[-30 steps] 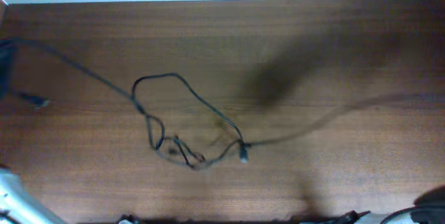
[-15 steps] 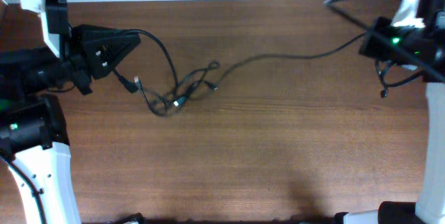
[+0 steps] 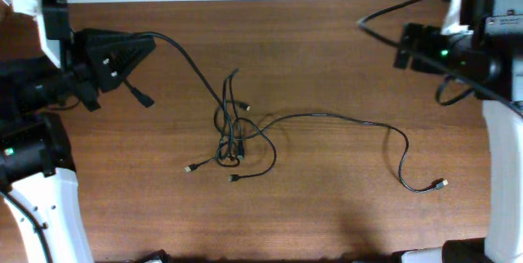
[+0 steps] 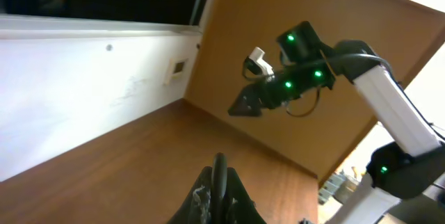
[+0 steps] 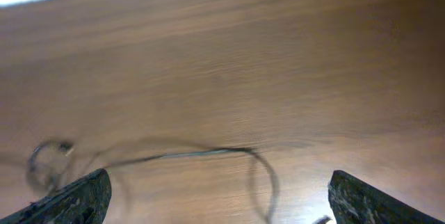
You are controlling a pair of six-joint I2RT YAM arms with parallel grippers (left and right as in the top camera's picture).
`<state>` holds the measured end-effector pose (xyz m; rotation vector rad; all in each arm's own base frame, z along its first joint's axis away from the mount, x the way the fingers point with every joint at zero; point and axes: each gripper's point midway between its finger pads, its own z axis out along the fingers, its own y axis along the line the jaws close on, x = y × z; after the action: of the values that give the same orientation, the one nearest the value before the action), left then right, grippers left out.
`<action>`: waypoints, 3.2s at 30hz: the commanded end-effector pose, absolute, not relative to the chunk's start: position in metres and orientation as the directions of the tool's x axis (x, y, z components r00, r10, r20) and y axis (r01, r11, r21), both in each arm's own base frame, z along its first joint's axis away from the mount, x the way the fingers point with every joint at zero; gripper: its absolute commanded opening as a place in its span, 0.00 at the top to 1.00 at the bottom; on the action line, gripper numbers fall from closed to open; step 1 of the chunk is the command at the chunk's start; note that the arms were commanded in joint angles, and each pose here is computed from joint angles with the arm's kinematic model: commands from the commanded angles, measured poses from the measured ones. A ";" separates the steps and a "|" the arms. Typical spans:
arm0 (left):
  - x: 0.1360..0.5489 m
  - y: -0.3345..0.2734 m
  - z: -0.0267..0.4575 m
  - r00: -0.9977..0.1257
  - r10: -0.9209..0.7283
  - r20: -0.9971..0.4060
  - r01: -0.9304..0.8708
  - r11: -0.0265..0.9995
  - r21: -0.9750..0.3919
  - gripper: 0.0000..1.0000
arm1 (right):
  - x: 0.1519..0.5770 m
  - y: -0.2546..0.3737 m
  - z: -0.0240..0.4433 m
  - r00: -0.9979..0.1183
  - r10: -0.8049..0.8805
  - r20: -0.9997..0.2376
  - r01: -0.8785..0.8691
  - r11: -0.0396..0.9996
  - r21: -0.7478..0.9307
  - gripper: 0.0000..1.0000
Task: Untangle cables
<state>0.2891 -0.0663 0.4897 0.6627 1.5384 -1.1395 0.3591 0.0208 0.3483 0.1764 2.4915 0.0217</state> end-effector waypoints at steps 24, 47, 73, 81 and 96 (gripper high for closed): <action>0.285 -0.035 0.493 -0.241 -0.143 -0.960 0.831 0.481 -0.280 1.00 | 0.418 0.171 0.100 -0.460 0.865 -0.202 0.852 0.494 0.173 0.01; 0.284 -0.035 0.491 -0.255 -0.144 -0.956 0.831 0.473 -0.292 1.00 | 0.388 0.214 0.052 -0.455 0.881 -0.134 0.882 0.466 0.072 0.40; 0.284 -0.035 0.490 -0.263 -0.149 -0.953 0.828 0.472 -0.302 1.00 | 0.381 0.205 0.061 -0.485 0.860 -0.160 0.863 0.500 0.068 0.96; 0.285 -0.035 0.490 -0.266 -0.151 -0.952 0.827 0.471 -0.306 1.00 | 0.401 0.187 0.283 -0.655 0.564 -0.503 0.491 0.823 0.285 0.96; 0.287 -0.005 0.490 -0.231 -0.167 -0.958 0.777 0.560 -0.286 1.00 | 0.326 0.113 0.434 -0.588 0.321 -0.743 0.217 0.947 0.237 0.96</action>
<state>0.2905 -0.0286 0.4854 0.5755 1.5747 -1.0656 0.3267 0.1672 0.3951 0.3452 2.4029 0.3341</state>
